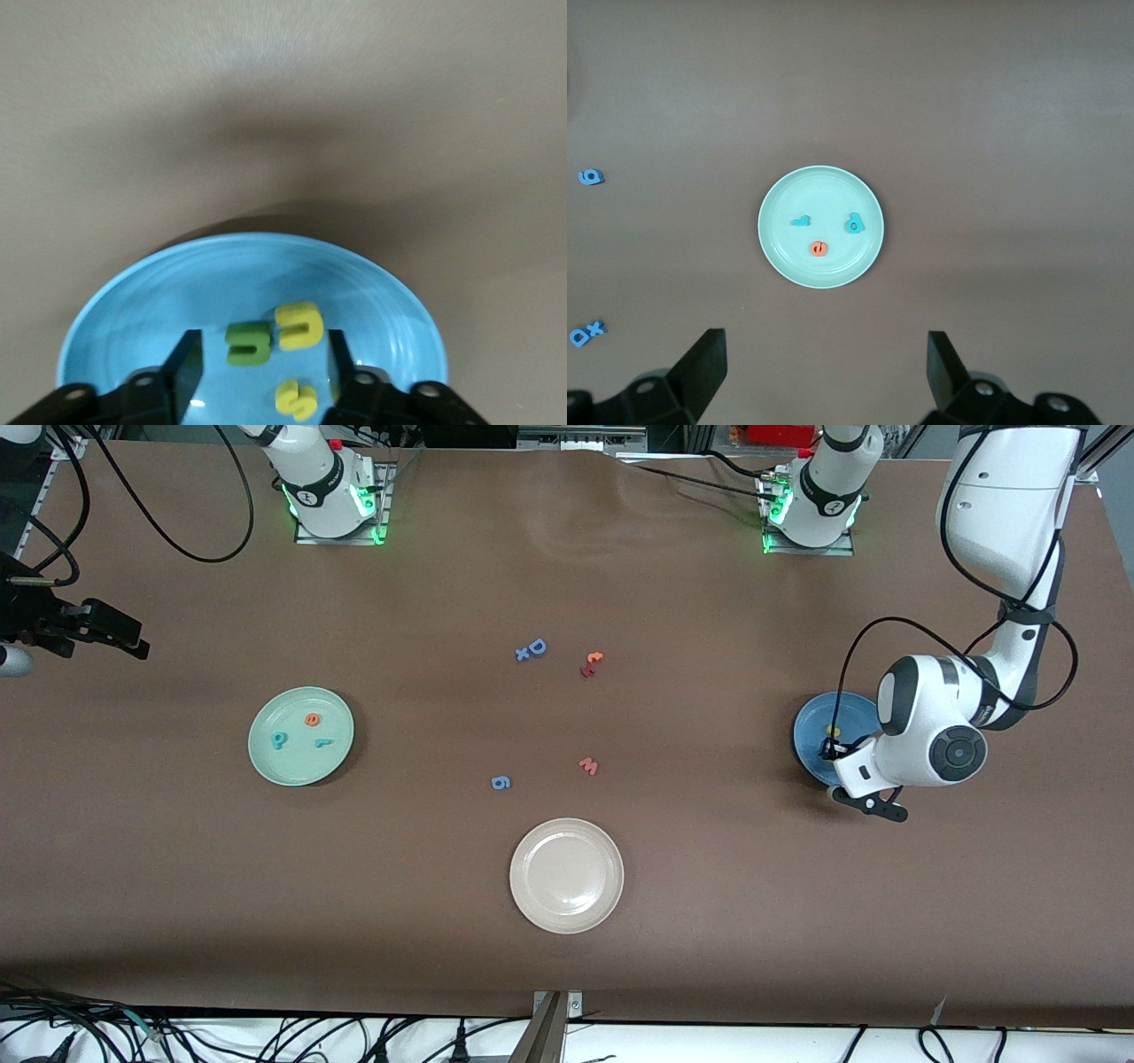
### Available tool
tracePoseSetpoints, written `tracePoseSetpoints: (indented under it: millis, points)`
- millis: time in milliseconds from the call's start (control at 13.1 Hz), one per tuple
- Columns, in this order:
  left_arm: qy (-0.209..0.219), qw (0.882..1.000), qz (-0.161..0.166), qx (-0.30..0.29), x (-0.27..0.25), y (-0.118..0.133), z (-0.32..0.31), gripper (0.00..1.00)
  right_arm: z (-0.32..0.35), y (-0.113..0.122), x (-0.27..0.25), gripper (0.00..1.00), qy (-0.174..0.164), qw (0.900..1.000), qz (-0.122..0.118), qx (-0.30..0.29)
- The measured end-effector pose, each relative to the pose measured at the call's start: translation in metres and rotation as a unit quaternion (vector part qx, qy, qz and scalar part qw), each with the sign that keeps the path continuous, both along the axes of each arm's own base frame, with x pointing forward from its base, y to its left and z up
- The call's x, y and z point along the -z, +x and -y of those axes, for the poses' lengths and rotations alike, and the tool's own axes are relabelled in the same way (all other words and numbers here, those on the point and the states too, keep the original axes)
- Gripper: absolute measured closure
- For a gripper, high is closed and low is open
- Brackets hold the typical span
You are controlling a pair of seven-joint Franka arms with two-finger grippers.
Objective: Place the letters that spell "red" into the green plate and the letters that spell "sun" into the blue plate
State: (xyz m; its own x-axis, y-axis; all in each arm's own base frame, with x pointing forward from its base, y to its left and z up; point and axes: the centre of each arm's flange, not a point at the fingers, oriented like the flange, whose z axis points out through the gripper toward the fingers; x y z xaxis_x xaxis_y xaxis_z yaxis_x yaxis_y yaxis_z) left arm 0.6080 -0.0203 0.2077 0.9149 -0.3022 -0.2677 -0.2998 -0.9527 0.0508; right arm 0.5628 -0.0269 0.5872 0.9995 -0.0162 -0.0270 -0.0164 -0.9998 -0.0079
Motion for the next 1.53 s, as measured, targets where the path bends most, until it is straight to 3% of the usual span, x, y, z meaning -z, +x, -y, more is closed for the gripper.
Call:
tracePoseSetpoints:
  millis: [230, 613, 920, 1073, 1533]
  points:
    - [-0.007, 1.0, 0.02, 0.006, -0.083, 0.004, 0.01, 0.01, 0.0, 0.0, 0.0, 0.0, 0.0, 1.0, 0.0, 0.0]
    - [-0.024, 0.991, 0.13, 0.018, -0.263, -0.02, 0.023, 0.0, 0.0, 0.0, -0.001, 0.0, 0.0, 1.0, 0.0, 0.0]
    - [-0.032, 0.981, 0.191, 0.026, -0.342, -0.047, 0.029, 0.0, 0.0, 0.0, -0.001, 0.0, 0.0, 1.0, 0.0, 0.0]
    - [-0.032, 0.978, 0.203, 0.034, -0.358, -0.055, 0.037, 0.0, 0.0, 0.0, -0.001, 0.0, 0.0, 1.0, 0.0, 0.0]
    - [-0.01, 0.983, 0.185, 0.021, -0.364, -0.068, 0.053, 0.0, 0.0, 0.0, -0.001, 0.0, 0.0, 1.0, 0.0, 0.0]
